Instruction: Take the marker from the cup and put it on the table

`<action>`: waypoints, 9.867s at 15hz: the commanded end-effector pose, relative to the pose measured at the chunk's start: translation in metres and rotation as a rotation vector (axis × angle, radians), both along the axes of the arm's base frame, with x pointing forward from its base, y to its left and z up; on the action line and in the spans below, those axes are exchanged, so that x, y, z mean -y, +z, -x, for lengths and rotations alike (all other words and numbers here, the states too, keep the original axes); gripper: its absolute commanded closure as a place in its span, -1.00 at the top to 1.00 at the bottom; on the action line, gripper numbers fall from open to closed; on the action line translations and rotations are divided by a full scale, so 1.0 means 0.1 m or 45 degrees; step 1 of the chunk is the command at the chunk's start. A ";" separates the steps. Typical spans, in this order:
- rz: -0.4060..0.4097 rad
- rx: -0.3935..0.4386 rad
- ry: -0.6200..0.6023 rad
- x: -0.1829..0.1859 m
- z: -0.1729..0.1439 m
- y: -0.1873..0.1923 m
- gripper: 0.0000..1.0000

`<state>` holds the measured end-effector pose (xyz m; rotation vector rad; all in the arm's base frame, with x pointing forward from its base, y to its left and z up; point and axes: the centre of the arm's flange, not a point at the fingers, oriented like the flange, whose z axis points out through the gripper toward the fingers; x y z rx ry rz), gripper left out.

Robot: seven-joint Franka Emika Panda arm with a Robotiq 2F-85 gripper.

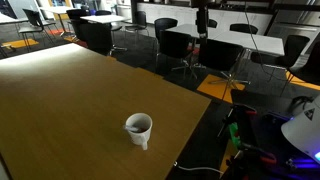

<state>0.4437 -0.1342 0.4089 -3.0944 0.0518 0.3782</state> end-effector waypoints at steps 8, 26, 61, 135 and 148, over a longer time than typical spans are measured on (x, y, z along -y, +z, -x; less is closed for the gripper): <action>0.048 0.062 -0.018 0.00 -0.07 0.04 1.00; -0.173 0.740 0.288 -0.21 -0.95 -0.06 1.00; -0.935 1.205 1.281 -0.85 -1.03 -0.87 1.00; -0.559 1.104 1.282 -2.05 -1.05 -2.62 -0.88; -0.424 1.254 1.285 -1.98 -0.78 -2.22 -0.88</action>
